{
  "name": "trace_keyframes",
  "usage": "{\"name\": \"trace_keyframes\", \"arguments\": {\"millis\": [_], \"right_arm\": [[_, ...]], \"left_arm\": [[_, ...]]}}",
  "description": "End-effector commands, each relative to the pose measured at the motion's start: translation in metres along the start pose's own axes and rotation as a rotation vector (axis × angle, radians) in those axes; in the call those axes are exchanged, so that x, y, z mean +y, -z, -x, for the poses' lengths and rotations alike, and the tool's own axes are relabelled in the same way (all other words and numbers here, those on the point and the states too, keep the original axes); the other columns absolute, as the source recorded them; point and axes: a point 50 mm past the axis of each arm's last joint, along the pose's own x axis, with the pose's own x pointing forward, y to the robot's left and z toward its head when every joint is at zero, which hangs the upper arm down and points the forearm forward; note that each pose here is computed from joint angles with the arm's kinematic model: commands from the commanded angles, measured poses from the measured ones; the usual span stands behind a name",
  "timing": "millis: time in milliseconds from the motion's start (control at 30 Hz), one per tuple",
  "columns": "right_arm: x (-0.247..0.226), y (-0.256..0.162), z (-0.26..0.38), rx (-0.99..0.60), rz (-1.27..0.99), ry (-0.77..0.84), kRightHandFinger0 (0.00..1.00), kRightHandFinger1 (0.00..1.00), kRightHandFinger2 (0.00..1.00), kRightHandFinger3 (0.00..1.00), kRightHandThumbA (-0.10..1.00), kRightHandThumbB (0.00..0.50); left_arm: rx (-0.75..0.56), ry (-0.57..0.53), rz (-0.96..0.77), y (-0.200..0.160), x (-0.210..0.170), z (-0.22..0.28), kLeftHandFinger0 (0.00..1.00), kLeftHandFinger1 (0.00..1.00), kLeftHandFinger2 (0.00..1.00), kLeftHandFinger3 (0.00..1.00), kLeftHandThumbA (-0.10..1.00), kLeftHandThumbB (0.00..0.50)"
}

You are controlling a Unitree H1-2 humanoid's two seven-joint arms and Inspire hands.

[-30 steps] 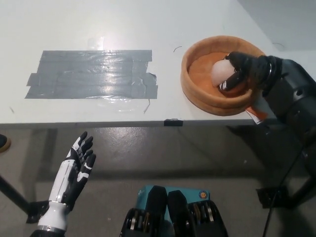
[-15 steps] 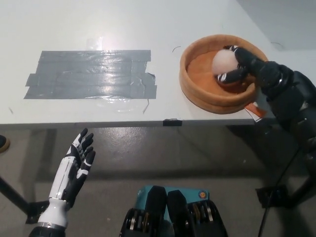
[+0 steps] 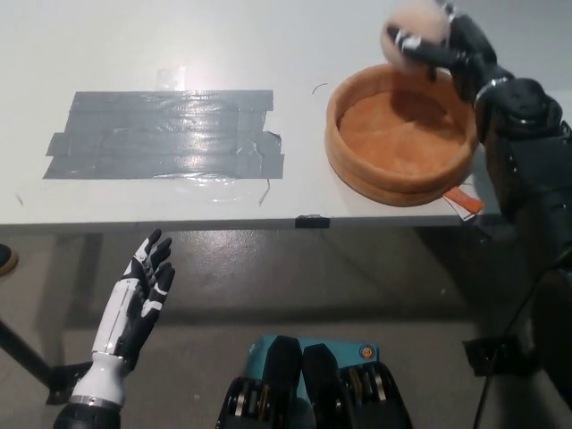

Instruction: An emotional support dumpling is kept in a soft plate infront in the middle of the desk infront of the robot. The robot extends its right arm to pick up the dumpling and hands it to a person

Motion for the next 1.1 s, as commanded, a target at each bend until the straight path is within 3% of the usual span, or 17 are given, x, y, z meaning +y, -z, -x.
{"name": "trace_keyframes", "arguments": {"millis": [0, 33, 133, 167, 233, 367, 533, 600, 700, 767, 900, 1000, 1067], "right_arm": [[-0.001, -0.116, 0.012, -0.279, -0.701, -0.075, 0.00, 0.52, 1.00, 1.00, -0.10, 0.085], [-0.001, -0.123, 0.017, -0.289, -0.748, -0.088, 0.00, 0.49, 1.00, 1.00, -0.10, 0.088], [-0.003, -0.136, 0.027, -0.314, -0.857, -0.159, 0.00, 0.38, 0.81, 1.00, -0.10, 0.075], [-0.003, -0.140, 0.032, -0.324, -0.903, -0.191, 0.00, 0.37, 0.76, 0.89, -0.10, 0.117], [-0.003, -0.146, 0.040, -0.341, -0.971, -0.222, 0.00, 0.35, 0.72, 0.83, -0.10, 0.116], [0.002, -0.151, 0.052, -0.387, -0.979, -0.241, 0.00, 0.32, 0.67, 0.93, -0.10, 0.081], [0.004, -0.151, 0.056, -0.394, -0.987, -0.250, 0.00, 0.34, 0.69, 1.00, -0.10, 0.087], [0.004, -0.152, 0.057, -0.397, -0.971, -0.262, 0.00, 0.32, 0.68, 0.91, -0.10, 0.093], [0.005, -0.157, 0.056, -0.394, -0.904, -0.234, 0.00, 0.30, 0.69, 0.88, -0.10, 0.097], [0.008, -0.161, 0.055, -0.386, -0.824, -0.204, 0.00, 0.31, 0.79, 0.89, -0.10, 0.098], [0.020, -0.172, 0.049, -0.426, -0.571, -0.141, 0.00, 0.52, 0.98, 1.00, -0.10, 0.082], [0.036, -0.181, 0.035, -0.441, -0.259, -0.065, 0.06, 0.56, 0.93, 0.90, -0.10, 0.153], [0.047, -0.186, 0.026, -0.466, -0.066, -0.056, 0.13, 0.61, 0.95, 0.92, -0.10, 0.167]], "left_arm": [[-0.104, -0.004, -0.032, -0.021, 0.007, -0.019, 1.00, 1.00, 1.00, 1.00, 0.84, 0.289], [-0.106, -0.003, -0.036, -0.021, 0.006, -0.019, 1.00, 1.00, 1.00, 1.00, 0.84, 0.285], [-0.107, -0.002, -0.038, -0.021, 0.007, -0.019, 1.00, 1.00, 1.00, 1.00, 0.84, 0.287], [-0.106, -0.001, -0.038, -0.021, 0.007, -0.019, 1.00, 1.00, 1.00, 1.00, 0.84, 0.288], [-0.106, 0.000, -0.038, -0.020, 0.008, -0.018, 1.00, 1.00, 1.00, 1.00, 0.84, 0.286], [-0.104, 0.001, -0.033, -0.019, 0.007, -0.016, 1.00, 1.00, 1.00, 1.00, 0.84, 0.283], [-0.098, 0.004, -0.025, -0.017, 0.007, -0.014, 1.00, 1.00, 1.00, 1.00, 0.82, 0.284], [-0.093, 0.004, -0.017, -0.017, 0.007, -0.014, 1.00, 1.00, 1.00, 1.00, 0.82, 0.285], [-0.090, 0.004, -0.030, -0.017, 0.007, -0.014, 1.00, 1.00, 1.00, 1.00, 0.83, 0.302], [-0.089, 0.007, -0.032, -0.017, 0.007, -0.013, 1.00, 1.00, 1.00, 1.00, 0.83, 0.299], [-0.088, 0.009, -0.037, -0.016, 0.007, -0.012, 1.00, 1.00, 1.00, 1.00, 0.84, 0.293], [-0.085, 0.010, -0.043, -0.015, 0.006, -0.010, 1.00, 1.00, 1.00, 1.00, 0.84, 0.295], [-0.083, 0.010, -0.048, -0.015, 0.006, -0.009, 1.00, 1.00, 1.00, 1.00, 0.86, 0.313]]}}
